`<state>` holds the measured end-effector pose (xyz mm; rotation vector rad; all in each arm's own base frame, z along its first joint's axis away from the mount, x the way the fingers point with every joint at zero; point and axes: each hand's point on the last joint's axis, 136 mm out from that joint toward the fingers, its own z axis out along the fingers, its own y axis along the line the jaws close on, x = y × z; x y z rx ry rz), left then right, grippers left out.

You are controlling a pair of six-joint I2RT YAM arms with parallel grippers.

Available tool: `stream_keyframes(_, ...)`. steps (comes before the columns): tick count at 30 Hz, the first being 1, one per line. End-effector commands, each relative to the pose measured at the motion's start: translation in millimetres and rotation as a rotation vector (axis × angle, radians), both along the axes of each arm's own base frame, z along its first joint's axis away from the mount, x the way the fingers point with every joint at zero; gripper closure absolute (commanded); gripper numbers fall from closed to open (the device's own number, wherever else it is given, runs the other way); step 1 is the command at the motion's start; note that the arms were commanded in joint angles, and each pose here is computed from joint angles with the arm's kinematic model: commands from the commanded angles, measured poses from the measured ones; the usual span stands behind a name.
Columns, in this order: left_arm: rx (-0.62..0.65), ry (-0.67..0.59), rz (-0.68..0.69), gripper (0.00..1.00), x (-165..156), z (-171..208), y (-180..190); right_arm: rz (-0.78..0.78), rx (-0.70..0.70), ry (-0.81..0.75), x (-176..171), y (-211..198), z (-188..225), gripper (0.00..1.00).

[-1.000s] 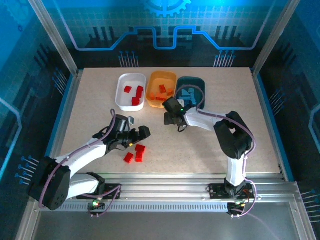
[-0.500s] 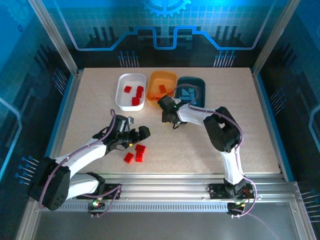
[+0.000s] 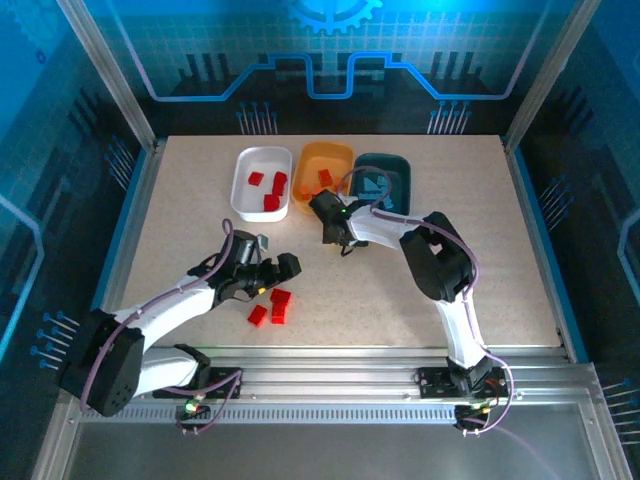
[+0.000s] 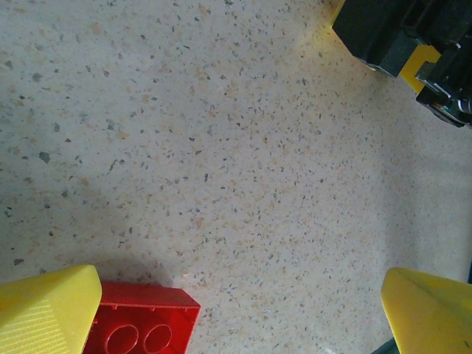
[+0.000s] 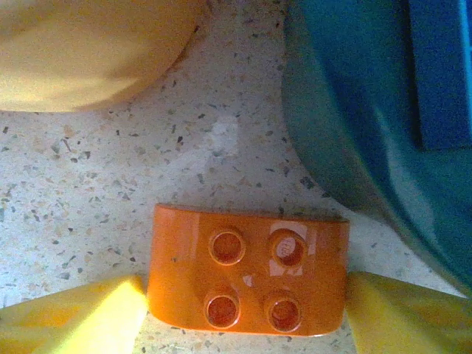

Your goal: Sort the legos into containers by color

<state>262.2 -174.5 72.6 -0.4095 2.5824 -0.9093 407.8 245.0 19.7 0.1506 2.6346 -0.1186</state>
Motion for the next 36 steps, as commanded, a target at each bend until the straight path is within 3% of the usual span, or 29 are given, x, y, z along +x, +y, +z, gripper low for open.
stream_keyframes(1, 0.03, -0.019, -0.015, 0.01, 3.8, 1.6, 0.0, -0.024, -0.067, 0.01, 0.4, -11.6, -20.9, 0.28)
stream_keyframes(23, 0.032, -0.012, -0.02, 0.01, 8.5, 0.8, -2.7, 0.132, -0.079, -0.141, -16.8, 18.3, 27.6, 0.33)
stream_keyframes(31, 0.089, -0.012, -0.007, 0.01, 7.5, 4.6, 6.7, 0.189, -0.035, -0.224, -24.0, 30.2, 73.3, 0.33)
stream_keyframes(36, 0.147, 0.006, 0.012, 0.01, 4.6, 4.2, 16.8, 0.227, -0.024, -0.279, -4.0, 35.8, 103.1, 0.33)
